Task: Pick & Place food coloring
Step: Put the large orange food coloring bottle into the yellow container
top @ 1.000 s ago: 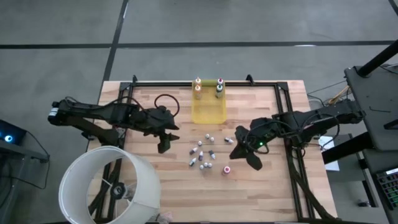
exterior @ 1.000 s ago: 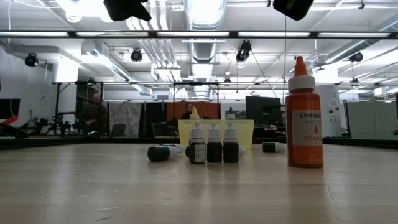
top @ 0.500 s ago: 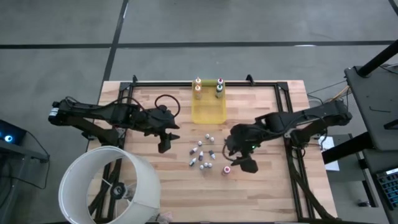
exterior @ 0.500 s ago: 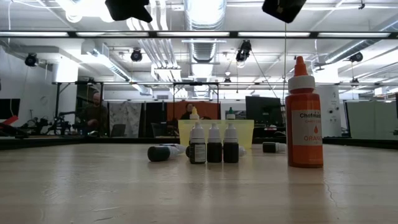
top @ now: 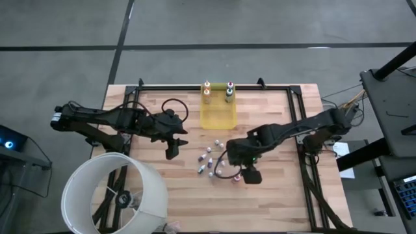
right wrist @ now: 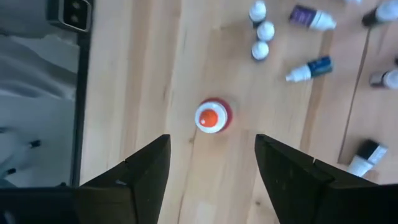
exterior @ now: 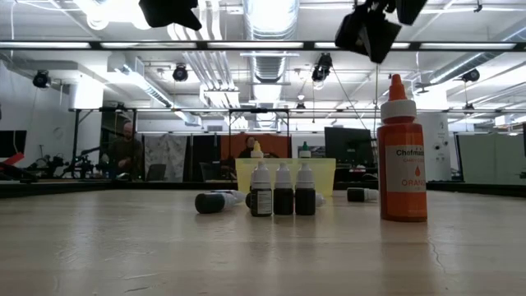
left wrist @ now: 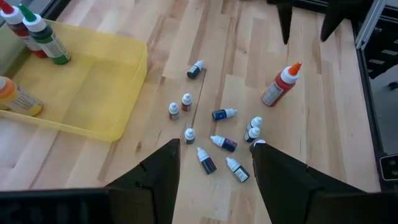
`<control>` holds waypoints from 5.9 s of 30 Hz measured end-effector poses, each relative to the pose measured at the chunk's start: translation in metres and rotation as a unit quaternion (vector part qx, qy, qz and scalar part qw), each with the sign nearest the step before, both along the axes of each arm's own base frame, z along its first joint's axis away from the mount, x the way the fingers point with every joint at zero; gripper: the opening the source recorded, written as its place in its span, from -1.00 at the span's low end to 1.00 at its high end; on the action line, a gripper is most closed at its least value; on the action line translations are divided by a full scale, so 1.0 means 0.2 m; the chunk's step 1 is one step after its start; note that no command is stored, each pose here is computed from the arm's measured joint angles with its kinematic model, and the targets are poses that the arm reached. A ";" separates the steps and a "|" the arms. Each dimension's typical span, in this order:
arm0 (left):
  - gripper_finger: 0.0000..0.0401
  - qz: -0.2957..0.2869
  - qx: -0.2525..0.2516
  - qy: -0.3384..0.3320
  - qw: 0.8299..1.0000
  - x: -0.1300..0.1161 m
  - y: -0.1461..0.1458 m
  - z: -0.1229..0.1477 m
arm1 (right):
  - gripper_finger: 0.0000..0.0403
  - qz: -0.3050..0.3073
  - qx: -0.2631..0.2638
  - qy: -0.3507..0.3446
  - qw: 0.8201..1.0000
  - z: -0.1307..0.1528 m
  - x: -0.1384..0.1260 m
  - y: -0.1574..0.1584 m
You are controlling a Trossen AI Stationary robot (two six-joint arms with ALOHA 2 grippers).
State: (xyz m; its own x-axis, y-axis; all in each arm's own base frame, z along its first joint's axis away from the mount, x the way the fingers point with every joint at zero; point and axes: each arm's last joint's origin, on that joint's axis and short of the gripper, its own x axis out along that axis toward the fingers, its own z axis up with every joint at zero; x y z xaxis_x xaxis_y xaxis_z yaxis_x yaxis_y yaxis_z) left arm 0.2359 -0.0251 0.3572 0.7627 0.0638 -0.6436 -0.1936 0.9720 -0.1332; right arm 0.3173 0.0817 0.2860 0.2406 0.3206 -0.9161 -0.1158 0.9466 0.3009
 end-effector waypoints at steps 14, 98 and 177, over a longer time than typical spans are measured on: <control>-0.14 0.002 -0.002 0.000 1.000 0.00 0.00 0.00 | 0.11 -0.008 -0.037 0.018 0.999 -0.09 0.03 0.08; -0.14 0.019 -0.002 -0.002 1.000 0.00 0.00 0.00 | -0.03 0.031 -0.065 -0.033 0.997 -0.36 0.00 0.15; -0.14 0.081 0.047 -0.010 0.996 0.00 0.03 0.00 | -0.46 -0.271 -0.151 -0.018 0.951 -0.16 0.09 -1.38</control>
State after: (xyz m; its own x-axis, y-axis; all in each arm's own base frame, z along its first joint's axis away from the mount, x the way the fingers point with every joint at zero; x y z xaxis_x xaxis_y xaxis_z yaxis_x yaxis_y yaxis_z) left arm 0.2358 -0.0197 0.3580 0.7506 0.2462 -0.6132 -0.3466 0.9368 -0.0482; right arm 0.3349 -0.1940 0.2540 0.3288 -0.1348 -0.9347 0.4076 0.9131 0.0118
